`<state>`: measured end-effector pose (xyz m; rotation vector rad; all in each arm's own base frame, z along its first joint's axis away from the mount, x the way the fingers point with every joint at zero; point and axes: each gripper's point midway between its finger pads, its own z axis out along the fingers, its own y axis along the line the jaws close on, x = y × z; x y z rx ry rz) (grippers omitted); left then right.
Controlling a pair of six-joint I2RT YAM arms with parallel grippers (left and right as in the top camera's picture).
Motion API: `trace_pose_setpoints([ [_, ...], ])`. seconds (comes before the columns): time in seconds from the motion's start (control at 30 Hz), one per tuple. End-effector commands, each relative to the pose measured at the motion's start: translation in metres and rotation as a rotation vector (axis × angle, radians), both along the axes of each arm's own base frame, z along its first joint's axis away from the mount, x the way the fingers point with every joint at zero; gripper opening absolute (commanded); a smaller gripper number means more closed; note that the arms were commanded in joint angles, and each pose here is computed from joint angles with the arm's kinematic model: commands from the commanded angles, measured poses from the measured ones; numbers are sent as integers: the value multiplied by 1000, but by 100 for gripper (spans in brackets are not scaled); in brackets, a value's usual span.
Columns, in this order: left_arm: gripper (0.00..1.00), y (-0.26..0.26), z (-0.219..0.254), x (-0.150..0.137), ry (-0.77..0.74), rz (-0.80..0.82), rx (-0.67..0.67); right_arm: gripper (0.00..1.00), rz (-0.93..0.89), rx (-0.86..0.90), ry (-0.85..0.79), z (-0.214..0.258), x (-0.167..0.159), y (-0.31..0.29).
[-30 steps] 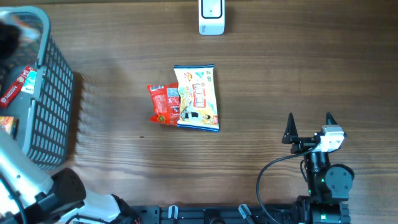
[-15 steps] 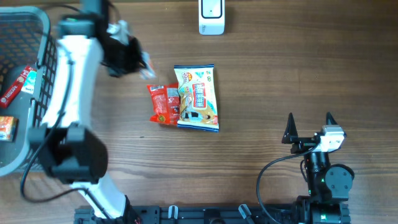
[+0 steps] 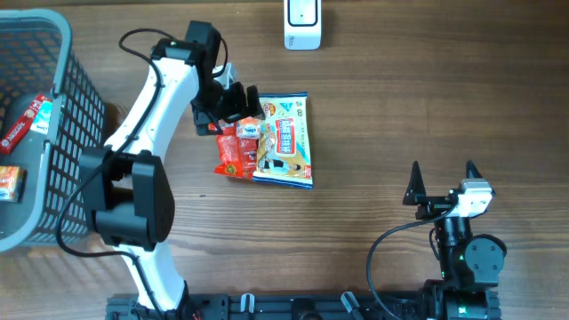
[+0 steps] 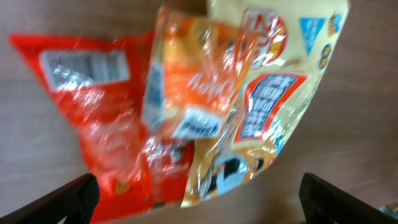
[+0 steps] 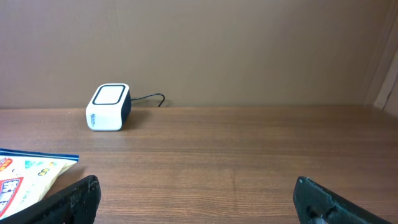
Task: Scan the item barcode
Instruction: 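Lift the orange pack out and drop it onto the red bag, then reach the left gripper back into the basket toward the tissue pack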
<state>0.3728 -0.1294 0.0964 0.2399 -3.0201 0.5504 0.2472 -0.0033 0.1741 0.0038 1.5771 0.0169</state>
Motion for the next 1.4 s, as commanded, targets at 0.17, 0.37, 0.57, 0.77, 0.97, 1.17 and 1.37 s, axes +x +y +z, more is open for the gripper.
trace_pose_setpoints([
  [0.17,100,71,128,25,-227,173,-5,100,4,-11,-5,0,0,0],
  [0.37,100,168,229,19,-521,429,142,100,4,-11,-5,0,0,0],
  [0.57,100,301,260,-42,-539,871,566,100,4,-11,-5,0,0,0],
  [0.77,100,361,241,-74,-431,1127,619,100,4,-11,-5,0,0,0],
  [0.97,100,404,197,-84,-285,1206,641,100,4,-11,-5,0,0,0],
  [1.17,100,439,148,-91,-132,1240,683,100,4,-11,-5,0,0,0],
  [1.37,100,454,102,-91,2,1232,676,100,4,-11,-5,0,0,0],
])
